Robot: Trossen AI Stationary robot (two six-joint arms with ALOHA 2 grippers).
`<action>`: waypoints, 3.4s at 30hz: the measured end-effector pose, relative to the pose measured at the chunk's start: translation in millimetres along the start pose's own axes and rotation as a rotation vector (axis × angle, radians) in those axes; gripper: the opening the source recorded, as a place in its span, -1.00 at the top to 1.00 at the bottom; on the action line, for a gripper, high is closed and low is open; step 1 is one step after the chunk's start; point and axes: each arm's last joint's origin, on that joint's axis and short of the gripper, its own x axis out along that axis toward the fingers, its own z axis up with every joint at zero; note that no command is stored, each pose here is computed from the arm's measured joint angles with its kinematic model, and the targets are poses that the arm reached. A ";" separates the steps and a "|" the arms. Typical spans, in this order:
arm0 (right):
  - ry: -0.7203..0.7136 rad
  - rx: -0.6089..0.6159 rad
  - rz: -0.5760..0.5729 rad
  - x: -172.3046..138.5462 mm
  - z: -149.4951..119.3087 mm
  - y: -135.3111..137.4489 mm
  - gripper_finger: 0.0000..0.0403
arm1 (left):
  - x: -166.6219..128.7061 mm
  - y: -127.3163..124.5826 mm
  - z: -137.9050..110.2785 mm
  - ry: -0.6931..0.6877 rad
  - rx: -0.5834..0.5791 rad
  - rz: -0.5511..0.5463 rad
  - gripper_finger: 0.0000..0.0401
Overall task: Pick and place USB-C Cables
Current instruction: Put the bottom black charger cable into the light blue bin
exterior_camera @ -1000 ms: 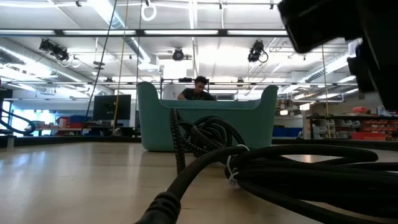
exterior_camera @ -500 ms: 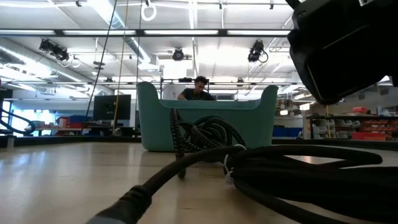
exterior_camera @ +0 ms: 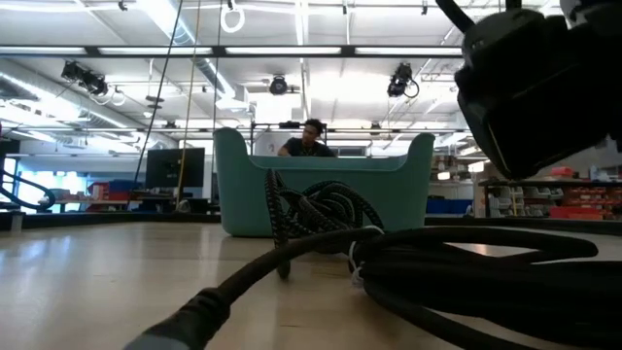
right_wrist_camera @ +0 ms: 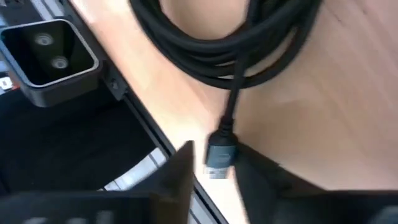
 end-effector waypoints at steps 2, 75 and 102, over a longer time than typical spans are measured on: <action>0.006 0.002 -0.004 0.5 -0.1 -0.9 0.63 | 0.0 0.0 0.0 0.000 0.000 0.000 0.29; -0.244 -0.152 -0.111 -56.0 41.8 -2.8 0.97 | 1.2 -0.4 -0.3 0.034 -0.033 -0.041 0.29; -0.236 -0.327 -0.328 -113.9 -9.0 -0.7 0.97 | 65.7 -75.7 -5.6 0.292 0.014 -0.063 0.58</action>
